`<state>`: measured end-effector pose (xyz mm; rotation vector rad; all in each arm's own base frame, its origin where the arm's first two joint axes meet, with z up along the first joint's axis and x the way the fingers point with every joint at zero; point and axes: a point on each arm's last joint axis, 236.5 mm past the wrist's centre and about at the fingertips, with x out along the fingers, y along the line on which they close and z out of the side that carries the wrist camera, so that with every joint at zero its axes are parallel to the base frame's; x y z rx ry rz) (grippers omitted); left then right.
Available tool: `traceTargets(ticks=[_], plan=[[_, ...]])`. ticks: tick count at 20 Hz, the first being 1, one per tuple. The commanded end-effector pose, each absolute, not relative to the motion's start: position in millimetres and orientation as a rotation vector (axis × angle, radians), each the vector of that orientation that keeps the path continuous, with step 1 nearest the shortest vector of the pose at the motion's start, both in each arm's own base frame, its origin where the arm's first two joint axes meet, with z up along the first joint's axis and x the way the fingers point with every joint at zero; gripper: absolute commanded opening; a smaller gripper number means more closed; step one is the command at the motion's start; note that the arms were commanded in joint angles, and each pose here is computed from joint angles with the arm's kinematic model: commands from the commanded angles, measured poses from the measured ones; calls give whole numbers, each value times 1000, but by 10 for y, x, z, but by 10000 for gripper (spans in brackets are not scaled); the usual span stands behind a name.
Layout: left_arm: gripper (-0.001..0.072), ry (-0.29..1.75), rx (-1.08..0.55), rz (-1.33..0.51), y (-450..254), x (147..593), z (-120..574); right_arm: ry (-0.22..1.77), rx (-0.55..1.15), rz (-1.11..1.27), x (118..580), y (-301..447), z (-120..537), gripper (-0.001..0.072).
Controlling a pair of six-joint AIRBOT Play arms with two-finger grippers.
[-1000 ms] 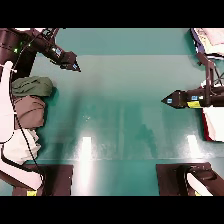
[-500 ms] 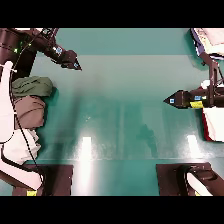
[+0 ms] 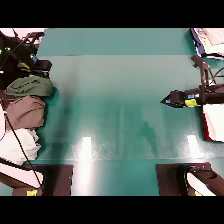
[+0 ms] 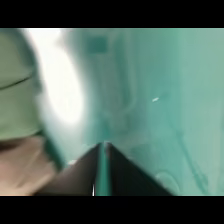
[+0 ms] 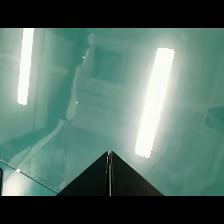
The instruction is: Fold the shirts.
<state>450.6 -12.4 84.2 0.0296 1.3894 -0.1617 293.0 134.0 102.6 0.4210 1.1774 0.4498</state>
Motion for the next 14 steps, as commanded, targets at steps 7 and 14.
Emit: traceTargets(ticks=[7, 14], plan=[[631, 1354, 8, 31, 585, 4683, 41, 1290, 562, 508, 3030, 1584, 799, 17], [47, 1341, 9, 28, 580, 4702, -175, 1284, 562, 510, 3029, 1587, 817, 16]])
